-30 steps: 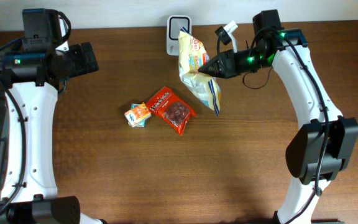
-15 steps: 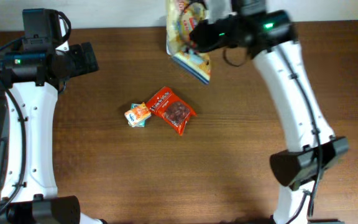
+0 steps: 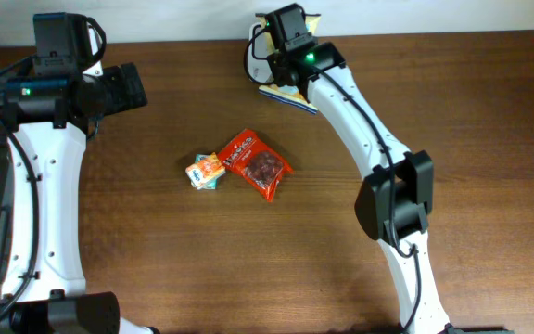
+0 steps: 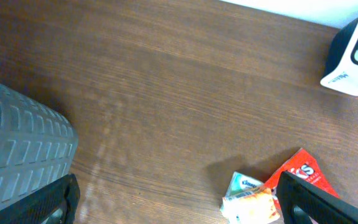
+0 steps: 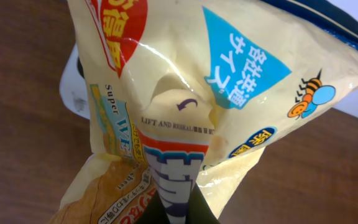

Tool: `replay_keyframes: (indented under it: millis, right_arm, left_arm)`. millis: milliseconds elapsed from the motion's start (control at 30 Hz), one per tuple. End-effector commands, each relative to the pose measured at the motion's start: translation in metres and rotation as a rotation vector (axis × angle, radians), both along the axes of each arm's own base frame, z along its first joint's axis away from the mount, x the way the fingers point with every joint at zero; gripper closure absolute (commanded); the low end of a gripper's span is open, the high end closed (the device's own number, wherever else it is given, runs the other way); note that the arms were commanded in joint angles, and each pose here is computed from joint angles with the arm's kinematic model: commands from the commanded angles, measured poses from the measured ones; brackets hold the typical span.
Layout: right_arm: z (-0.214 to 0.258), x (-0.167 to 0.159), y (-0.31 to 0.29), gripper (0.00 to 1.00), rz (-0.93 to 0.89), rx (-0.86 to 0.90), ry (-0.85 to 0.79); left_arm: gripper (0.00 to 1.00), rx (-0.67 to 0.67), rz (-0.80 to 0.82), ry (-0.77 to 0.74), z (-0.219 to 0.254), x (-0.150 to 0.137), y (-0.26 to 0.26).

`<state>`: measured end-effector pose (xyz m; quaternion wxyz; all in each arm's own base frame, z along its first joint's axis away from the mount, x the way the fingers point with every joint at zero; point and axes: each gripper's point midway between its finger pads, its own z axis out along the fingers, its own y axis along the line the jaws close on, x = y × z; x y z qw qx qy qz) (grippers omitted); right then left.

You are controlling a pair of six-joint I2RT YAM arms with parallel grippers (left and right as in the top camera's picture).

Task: Scan the item barcode
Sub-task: 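Hold the wipes package barcode in front of the scanner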

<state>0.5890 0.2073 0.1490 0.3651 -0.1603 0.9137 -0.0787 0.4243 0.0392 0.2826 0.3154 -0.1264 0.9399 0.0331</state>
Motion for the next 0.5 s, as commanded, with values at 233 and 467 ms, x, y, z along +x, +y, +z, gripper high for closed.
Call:
replay_keyframes:
  millis: [233, 467]
  right_arm:
    - [-0.022, 0.014, 0.011, 0.96, 0.009, -0.006, -0.024]
    - [-0.030, 0.009, 0.008, 0.96, 0.010, -0.022, 0.010]
  left_arm:
    - [0.01, 0.000, -0.005, 0.006, -0.002, 0.000, 0.000]
    - [0.01, 0.000, -0.005, 0.006, -0.002, 0.000, 0.000]
